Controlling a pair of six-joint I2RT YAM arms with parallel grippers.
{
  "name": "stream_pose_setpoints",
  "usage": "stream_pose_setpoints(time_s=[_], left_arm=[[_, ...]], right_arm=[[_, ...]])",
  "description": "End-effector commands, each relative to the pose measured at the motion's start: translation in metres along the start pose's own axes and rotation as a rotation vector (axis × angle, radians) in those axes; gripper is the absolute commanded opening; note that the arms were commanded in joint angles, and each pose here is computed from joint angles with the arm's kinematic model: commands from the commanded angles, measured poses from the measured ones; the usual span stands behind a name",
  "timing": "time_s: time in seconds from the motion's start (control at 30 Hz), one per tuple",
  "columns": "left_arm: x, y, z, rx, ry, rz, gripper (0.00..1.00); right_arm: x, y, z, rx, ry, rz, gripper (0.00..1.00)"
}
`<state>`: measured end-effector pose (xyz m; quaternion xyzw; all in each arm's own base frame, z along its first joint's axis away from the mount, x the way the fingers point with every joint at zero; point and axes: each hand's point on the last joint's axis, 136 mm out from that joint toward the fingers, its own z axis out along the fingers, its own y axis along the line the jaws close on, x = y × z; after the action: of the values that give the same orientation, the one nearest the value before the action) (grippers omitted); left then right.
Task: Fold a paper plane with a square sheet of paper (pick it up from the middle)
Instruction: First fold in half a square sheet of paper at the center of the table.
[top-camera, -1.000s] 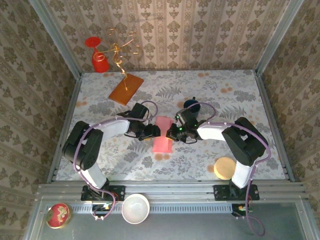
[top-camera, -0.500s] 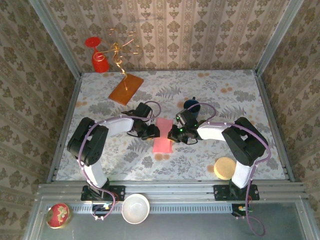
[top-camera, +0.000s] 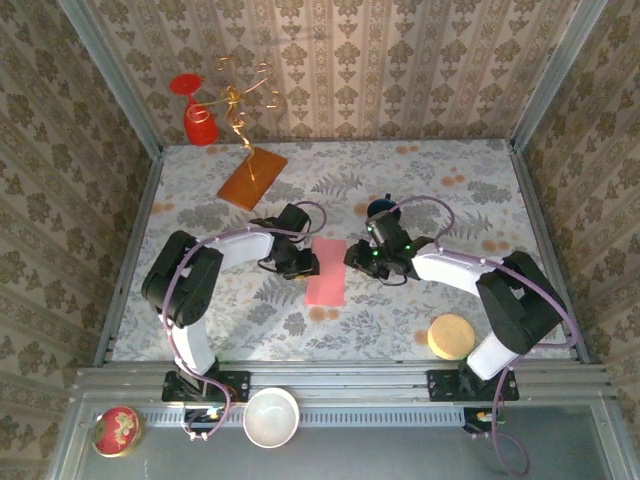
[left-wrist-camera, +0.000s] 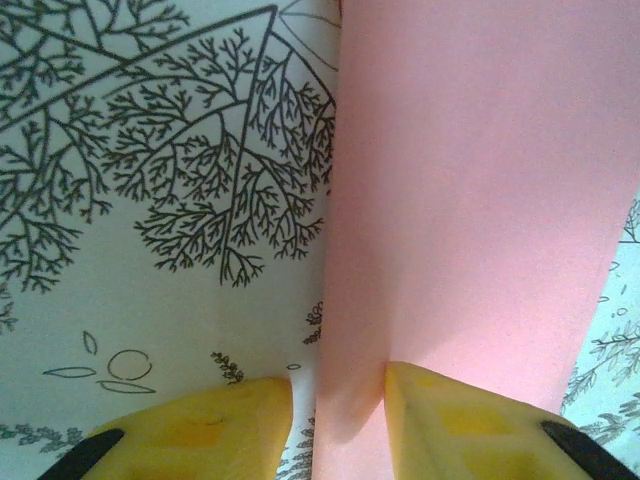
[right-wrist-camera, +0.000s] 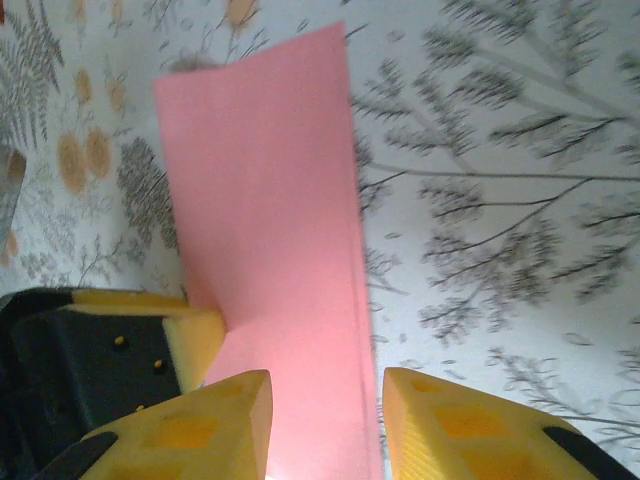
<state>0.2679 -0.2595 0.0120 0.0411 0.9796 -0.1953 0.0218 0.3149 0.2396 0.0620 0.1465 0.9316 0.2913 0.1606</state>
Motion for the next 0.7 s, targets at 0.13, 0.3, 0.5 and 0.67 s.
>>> stream_pose_setpoints(time_s=[0.13, 0.3, 0.5, 0.67], left_arm=[[0.050, 0.041, 0.059, -0.180, 0.167, -0.044, 0.34], [0.057, 0.041, 0.068, -0.189, 0.195, -0.049, 0.35], [0.062, 0.044, 0.072, -0.210, 0.219, -0.044, 0.37], [0.069, 0.051, 0.075, -0.243, 0.241, -0.068, 0.37]], right_arm=[[-0.004, -0.025, 0.000, 0.061, -0.025, 0.015, 0.37], [-0.004, -0.017, 0.004, 0.019, -0.014, 0.000, 0.35], [-0.002, -0.013, 0.008, -0.021, -0.004, -0.004, 0.33], [0.000, -0.010, 0.010, -0.038, 0.009, -0.003, 0.33]])
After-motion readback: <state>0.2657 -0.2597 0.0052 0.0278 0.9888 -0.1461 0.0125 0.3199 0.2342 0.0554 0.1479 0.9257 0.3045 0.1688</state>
